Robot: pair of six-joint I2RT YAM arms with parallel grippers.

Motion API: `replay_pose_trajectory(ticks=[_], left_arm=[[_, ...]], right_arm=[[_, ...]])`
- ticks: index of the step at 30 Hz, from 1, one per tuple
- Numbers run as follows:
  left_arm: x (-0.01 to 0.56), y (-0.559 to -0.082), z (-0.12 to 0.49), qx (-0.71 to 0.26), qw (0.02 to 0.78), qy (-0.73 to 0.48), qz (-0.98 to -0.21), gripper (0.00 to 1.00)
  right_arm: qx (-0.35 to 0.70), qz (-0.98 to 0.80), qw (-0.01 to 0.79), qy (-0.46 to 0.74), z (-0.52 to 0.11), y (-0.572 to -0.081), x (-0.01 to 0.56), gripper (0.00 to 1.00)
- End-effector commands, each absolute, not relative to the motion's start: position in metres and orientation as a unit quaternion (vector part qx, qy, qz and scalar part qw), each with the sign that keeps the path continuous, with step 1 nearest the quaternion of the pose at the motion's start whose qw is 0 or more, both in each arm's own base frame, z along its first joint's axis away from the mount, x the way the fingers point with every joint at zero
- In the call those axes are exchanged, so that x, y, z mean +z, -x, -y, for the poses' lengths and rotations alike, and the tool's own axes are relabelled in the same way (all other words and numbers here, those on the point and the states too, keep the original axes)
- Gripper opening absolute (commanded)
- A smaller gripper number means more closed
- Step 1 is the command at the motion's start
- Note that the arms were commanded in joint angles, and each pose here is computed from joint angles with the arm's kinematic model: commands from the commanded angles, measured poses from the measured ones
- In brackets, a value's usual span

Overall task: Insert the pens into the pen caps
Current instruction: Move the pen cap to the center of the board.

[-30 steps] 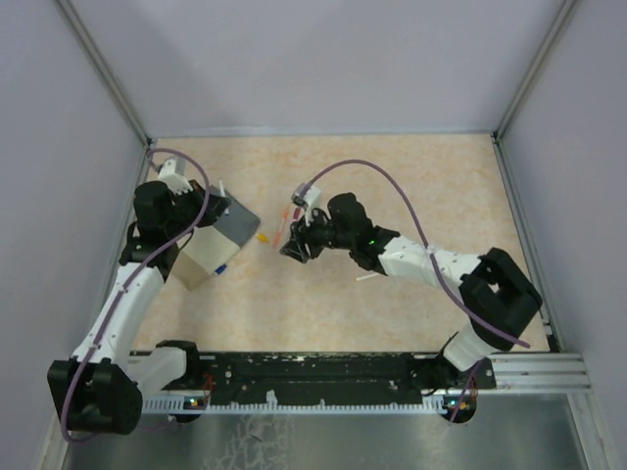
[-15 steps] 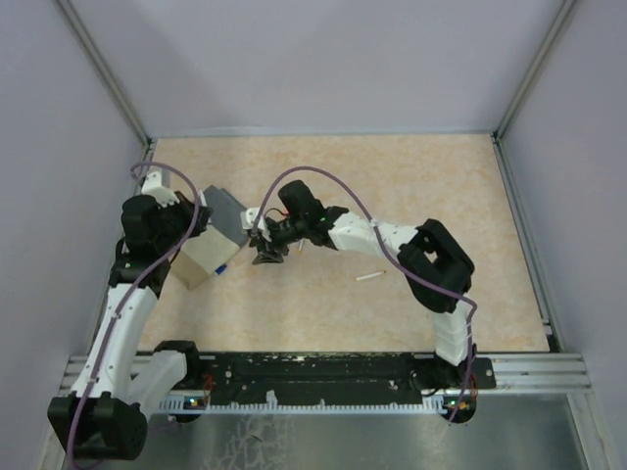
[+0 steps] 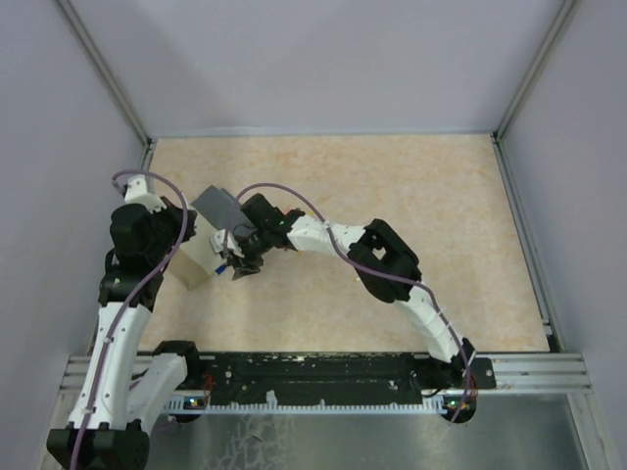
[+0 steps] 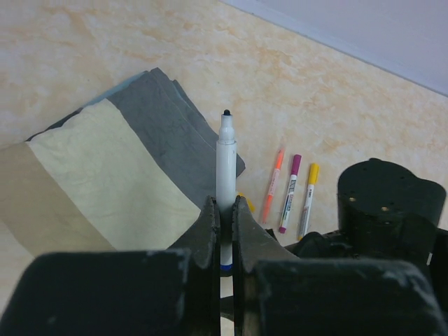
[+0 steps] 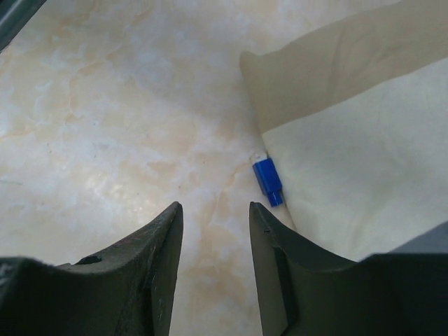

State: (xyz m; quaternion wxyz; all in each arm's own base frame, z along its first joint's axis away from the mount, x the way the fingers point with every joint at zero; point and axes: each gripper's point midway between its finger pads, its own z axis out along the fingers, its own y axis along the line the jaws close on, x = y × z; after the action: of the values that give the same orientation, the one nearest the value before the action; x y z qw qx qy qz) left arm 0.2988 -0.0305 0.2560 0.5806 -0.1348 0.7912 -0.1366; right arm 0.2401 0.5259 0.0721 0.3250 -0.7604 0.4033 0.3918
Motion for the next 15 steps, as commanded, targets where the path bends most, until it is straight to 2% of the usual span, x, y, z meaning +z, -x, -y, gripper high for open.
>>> replay_pose_trajectory(ticks=[1,15], left_arm=[[0.278,-0.294,0.022,-0.116,0.602,0.132,-0.779,0.0],[0.271,-0.297,0.023,-0.112,0.596,0.118,-0.786,0.0]], right_arm=[[0.409,-0.396,0.343,0.747,-0.557,-0.245,0.091,0.43],[0.408,-0.441,0.338,0.724,-0.588,-0.261,0.066,0.41]])
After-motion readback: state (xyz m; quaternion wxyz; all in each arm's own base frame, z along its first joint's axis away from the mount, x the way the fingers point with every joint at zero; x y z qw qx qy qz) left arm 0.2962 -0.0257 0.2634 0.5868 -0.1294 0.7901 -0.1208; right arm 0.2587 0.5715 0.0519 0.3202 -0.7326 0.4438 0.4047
